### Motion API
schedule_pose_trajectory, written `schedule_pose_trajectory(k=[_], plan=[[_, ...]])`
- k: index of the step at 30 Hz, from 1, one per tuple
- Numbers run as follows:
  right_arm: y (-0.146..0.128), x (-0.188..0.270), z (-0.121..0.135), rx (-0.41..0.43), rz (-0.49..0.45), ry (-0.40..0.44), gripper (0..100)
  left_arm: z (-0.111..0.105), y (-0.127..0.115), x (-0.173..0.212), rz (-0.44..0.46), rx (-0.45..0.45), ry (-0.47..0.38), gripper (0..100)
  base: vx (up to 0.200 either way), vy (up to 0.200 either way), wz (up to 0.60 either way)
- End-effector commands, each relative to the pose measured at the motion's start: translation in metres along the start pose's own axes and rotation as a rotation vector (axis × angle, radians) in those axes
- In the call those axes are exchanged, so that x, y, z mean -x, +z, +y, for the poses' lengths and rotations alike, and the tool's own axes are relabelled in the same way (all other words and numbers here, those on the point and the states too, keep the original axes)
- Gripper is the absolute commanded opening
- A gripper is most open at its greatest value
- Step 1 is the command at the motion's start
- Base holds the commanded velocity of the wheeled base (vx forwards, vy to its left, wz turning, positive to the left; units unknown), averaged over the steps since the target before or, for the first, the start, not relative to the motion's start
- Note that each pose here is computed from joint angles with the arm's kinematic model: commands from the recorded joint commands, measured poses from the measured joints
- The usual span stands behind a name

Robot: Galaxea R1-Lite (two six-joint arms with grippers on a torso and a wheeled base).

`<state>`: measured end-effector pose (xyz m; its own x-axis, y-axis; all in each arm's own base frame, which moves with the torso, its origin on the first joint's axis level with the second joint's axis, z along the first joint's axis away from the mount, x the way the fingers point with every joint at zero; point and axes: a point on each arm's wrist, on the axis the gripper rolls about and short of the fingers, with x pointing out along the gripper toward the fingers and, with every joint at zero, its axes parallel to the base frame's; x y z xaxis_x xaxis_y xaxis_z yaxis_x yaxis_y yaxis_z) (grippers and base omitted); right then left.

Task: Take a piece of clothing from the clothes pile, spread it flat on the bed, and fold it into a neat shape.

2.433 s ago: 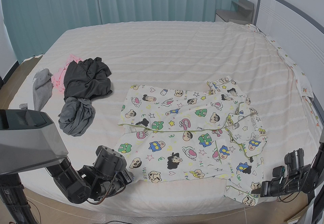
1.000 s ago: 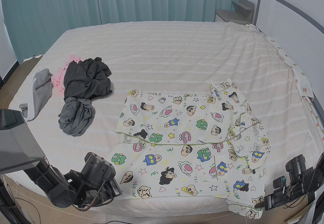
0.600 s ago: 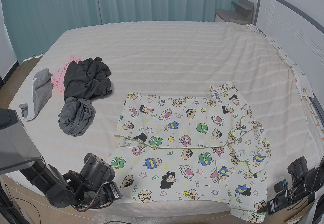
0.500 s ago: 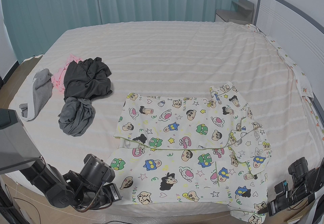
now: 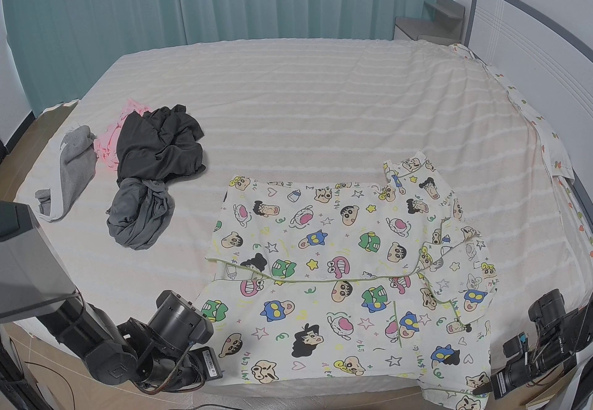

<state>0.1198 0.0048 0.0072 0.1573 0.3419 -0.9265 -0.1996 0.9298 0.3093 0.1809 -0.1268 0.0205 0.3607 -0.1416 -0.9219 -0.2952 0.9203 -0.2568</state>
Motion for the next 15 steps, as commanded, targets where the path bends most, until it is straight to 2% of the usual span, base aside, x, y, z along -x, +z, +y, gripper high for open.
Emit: schedule_pose_trajectory(k=[1,8,15], plan=[[-0.004,0.002,0.001,-0.001,-0.011,0.008,0,-0.003,0.000,0.001,-0.004,-0.004,-0.009,0,0.000,0.000,0.00],[0.000,0.019,0.002,0.006,-0.192,0.091,0,-0.011,0.007,0.013,-0.058,0.009,-0.073,0,0.000,0.000,0.00],[0.007,0.032,-0.001,0.004,-0.318,0.110,0,-0.023,0.018,0.019,-0.104,0.021,-0.124,0,0.000,0.000,0.00]])
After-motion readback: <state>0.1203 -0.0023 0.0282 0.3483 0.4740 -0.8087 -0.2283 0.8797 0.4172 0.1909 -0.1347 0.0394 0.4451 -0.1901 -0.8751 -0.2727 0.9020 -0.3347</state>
